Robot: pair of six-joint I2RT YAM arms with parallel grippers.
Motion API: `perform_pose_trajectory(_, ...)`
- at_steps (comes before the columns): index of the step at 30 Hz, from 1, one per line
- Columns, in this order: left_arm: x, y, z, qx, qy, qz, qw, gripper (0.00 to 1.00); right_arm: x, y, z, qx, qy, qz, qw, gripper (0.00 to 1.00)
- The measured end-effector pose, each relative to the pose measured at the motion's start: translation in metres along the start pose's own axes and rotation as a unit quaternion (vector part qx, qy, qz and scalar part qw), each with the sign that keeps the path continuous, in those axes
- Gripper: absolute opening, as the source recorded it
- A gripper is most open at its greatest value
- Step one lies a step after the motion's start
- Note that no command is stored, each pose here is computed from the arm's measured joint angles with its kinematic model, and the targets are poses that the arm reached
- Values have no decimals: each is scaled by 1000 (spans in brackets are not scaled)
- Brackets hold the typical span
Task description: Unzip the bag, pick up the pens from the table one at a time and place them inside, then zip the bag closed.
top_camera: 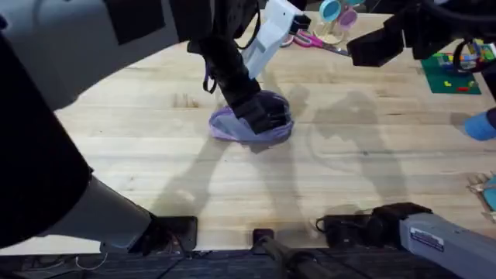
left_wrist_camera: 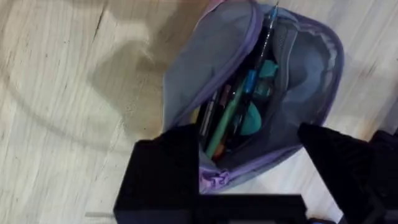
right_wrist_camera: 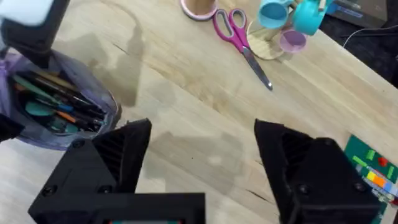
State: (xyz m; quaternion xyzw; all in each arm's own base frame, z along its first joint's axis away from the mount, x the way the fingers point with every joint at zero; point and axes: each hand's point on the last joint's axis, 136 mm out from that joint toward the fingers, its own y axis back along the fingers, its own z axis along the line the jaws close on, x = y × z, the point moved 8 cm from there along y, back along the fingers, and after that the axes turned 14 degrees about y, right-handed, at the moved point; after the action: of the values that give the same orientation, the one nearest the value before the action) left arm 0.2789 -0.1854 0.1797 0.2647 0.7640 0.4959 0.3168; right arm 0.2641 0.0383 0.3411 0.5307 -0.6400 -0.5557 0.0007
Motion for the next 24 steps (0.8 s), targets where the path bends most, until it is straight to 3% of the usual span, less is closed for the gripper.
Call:
perform_pose_trajectory(9,0,1,-1,6,0,-3,1000,995,0,0,0,0,0,0,1000,996)
perform_pose_trajectory(13,0,13,-3,2,-2,-24,1000,995,0,0,0,0,0,0,1000,996)
perform_pose_trajectory(18,6,60,0,-33,0,-98,995,995,0,0,0,-1,0,0,1000,996)
perform_pose_trajectory(24,32,123,11,-86,13,-178,980,995,-5,1,10,-52,-2,-31,998,996)
